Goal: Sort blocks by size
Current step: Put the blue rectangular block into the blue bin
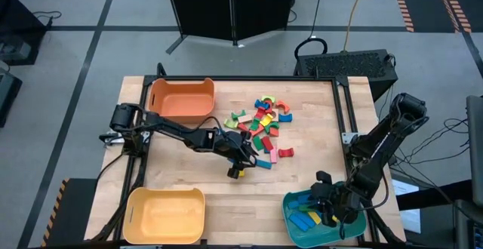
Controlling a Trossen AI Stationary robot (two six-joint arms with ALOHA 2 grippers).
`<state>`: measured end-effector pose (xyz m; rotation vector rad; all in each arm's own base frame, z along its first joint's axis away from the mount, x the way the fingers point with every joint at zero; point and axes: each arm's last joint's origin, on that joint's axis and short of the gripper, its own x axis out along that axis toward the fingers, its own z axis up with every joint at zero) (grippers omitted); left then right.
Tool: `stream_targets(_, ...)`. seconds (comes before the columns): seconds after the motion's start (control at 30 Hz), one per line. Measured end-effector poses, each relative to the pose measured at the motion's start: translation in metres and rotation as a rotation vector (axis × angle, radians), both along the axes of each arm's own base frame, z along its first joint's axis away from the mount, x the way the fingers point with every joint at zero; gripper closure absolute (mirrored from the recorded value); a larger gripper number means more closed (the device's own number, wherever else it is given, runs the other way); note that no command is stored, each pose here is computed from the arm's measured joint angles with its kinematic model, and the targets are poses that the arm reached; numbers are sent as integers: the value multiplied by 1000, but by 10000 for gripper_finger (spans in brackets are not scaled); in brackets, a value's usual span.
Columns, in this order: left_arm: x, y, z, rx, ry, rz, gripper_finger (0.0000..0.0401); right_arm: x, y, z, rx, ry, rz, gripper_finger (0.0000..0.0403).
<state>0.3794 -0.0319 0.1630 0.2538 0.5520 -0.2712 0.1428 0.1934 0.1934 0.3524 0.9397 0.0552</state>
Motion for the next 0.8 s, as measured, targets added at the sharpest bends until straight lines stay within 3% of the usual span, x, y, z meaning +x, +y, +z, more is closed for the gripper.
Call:
stream_targets(0.23,1,0,-3,4,3,-2,182,3,-2,0,-36,-14,28,254)
stream_targets(0.8,19,12,-59,16,31,27,182,9,-11,10,-45,-62,54,285)
